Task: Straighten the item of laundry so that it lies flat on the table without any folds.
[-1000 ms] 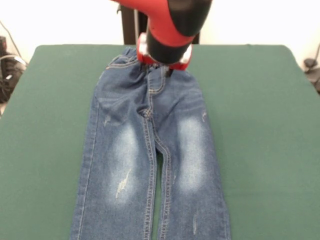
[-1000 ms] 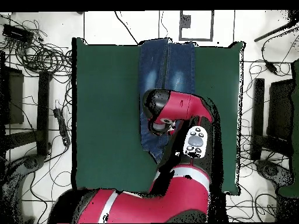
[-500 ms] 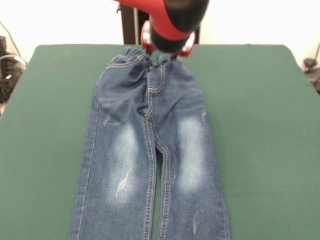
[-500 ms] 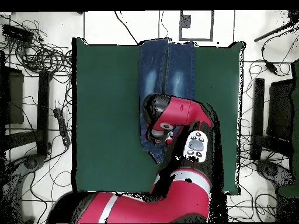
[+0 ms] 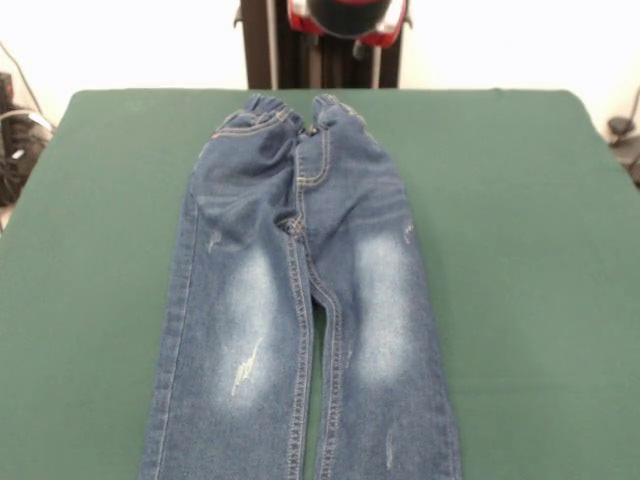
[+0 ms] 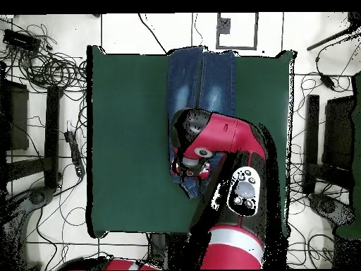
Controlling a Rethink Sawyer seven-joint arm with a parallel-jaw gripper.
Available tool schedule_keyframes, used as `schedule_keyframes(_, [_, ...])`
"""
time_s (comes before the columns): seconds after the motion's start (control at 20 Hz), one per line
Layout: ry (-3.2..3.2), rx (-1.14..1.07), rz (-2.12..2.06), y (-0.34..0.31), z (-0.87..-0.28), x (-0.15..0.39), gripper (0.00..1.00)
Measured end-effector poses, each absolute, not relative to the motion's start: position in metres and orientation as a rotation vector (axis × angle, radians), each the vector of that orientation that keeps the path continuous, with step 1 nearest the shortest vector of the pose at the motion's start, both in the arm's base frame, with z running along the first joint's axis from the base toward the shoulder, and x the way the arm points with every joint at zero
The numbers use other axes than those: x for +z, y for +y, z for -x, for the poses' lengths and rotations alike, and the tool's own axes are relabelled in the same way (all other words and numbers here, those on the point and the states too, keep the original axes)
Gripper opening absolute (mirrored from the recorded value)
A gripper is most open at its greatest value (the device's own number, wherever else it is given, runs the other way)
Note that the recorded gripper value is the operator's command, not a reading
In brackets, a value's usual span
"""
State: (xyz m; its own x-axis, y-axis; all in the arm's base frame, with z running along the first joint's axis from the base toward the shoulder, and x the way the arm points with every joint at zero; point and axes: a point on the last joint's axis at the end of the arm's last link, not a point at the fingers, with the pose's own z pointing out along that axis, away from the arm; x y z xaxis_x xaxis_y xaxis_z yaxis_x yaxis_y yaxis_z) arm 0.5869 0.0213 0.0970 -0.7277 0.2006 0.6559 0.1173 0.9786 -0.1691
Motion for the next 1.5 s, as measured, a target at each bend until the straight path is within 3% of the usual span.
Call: schedule_keyframes(1.5, [-2.582, -0.080, 0.297, 0.031, -0.569, 0.068, 1.00])
